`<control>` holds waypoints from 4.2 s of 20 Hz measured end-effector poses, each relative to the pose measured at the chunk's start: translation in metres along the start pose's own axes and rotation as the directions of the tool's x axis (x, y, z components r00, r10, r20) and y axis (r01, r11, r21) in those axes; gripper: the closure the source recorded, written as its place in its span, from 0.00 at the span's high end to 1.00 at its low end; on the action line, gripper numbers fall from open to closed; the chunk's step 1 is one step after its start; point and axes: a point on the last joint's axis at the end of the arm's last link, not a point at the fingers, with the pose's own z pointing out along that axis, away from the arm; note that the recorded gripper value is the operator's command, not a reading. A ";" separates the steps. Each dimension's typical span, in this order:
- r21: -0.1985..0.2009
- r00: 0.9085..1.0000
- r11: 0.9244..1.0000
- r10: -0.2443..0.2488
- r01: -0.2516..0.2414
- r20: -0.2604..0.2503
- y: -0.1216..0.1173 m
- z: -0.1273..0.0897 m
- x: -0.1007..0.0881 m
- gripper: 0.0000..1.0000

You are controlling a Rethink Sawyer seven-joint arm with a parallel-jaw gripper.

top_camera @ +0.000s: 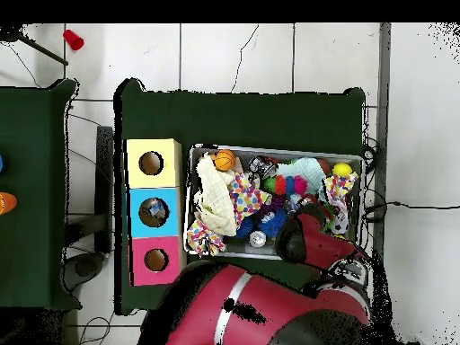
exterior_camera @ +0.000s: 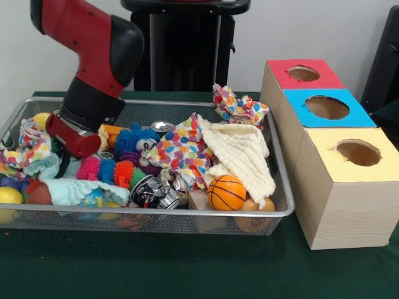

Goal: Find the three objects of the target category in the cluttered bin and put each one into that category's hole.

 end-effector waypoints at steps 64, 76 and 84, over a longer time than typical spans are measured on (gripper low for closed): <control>0.351 0.815 0.932 0.268 -0.085 -0.515 0.175 -0.218 0.121 1.00; 0.334 0.820 0.926 0.326 -0.176 -0.470 0.171 -0.236 0.056 1.00; 0.324 0.786 0.900 0.418 -0.291 -0.455 0.150 -0.253 -0.013 1.00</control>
